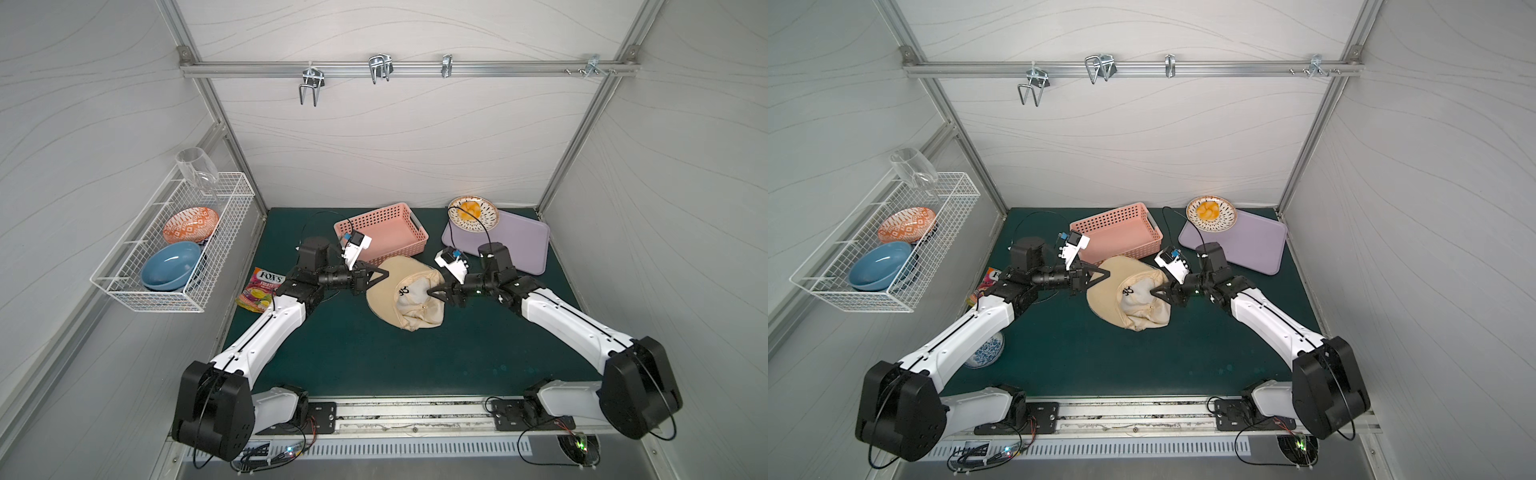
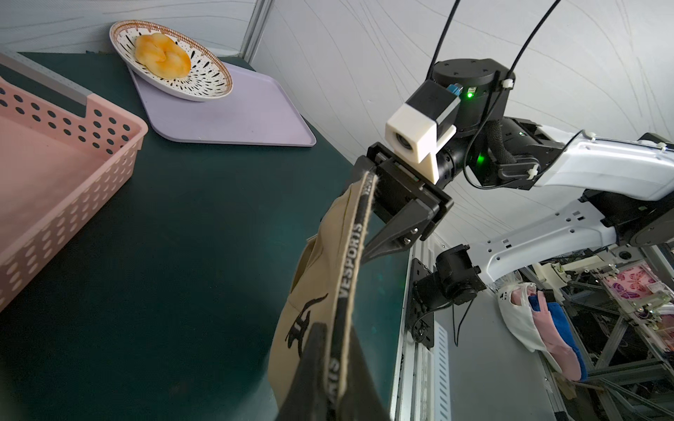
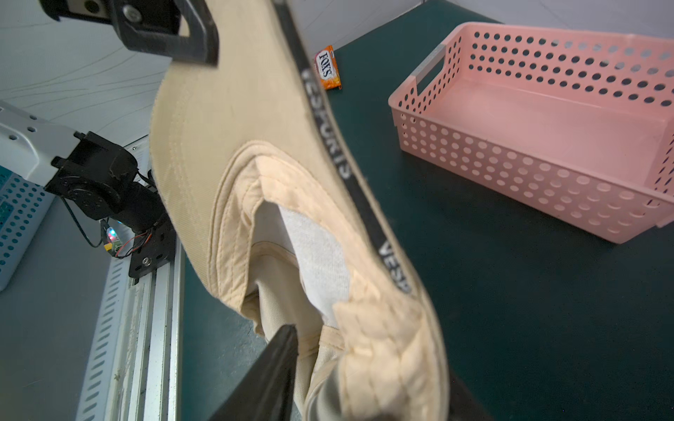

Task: Turn the baseball cap inside out
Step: Turn over the baseball cap.

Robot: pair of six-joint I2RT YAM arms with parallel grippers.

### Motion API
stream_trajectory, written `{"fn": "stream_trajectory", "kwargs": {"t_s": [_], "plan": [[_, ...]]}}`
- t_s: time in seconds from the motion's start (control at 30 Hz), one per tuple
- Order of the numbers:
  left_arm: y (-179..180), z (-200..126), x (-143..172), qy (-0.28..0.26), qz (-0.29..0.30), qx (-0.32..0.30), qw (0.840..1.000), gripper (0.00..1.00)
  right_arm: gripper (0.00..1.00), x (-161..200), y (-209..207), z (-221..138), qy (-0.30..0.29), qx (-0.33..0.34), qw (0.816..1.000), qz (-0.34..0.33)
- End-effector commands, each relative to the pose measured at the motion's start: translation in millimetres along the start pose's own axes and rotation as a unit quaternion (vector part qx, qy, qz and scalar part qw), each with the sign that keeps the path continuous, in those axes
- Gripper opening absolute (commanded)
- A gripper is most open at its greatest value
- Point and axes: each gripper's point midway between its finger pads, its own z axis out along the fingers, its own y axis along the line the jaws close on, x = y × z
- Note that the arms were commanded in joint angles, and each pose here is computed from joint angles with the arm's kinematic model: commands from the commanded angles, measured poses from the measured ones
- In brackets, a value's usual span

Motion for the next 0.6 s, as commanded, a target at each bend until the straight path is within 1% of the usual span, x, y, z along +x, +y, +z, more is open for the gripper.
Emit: {"fn": "stream_trajectory", "kwargs": {"t_s": [0.0,0.07,0.13,0.2,0.33,0.37,0.43,0.5,0.57], "plan": [[-12,-9,-28,-0.036,0.056,-0.012,0.998,0.00,0.48,10,2,1,0.010,-0.012,1.000,0.015],[-16,-10,-29,-0.037,0.059,-0.007,0.998,0.00,0.43,16,-1,2,0.016,-0.006,1.000,0.015],[-20,-11,-31,-0.038,0.061,-0.003,0.997,0.00,0.32,21,-5,4,0.024,0.002,1.000,0.019],[-23,-13,-32,-0.039,0.062,-0.002,0.997,0.00,0.16,25,-11,4,0.031,0.018,0.999,0.022],[-23,-15,-32,-0.041,0.055,-0.011,0.998,0.00,0.01,26,-27,0,0.035,0.083,0.996,0.023],[-23,-15,-32,-0.041,0.048,-0.013,0.998,0.00,0.00,27,-32,-2,0.039,0.109,0.993,0.020],[-23,-13,-32,-0.043,0.028,-0.016,0.999,0.00,0.00,29,-38,-4,0.065,0.163,0.985,0.001],[-30,-7,-32,-0.043,0.008,-0.007,0.999,0.00,0.00,32,-42,-5,0.101,0.218,0.971,-0.023],[-36,1,-30,-0.041,-0.011,-0.003,0.999,0.00,0.00,32,-47,-8,0.122,0.257,0.959,-0.022]]}}
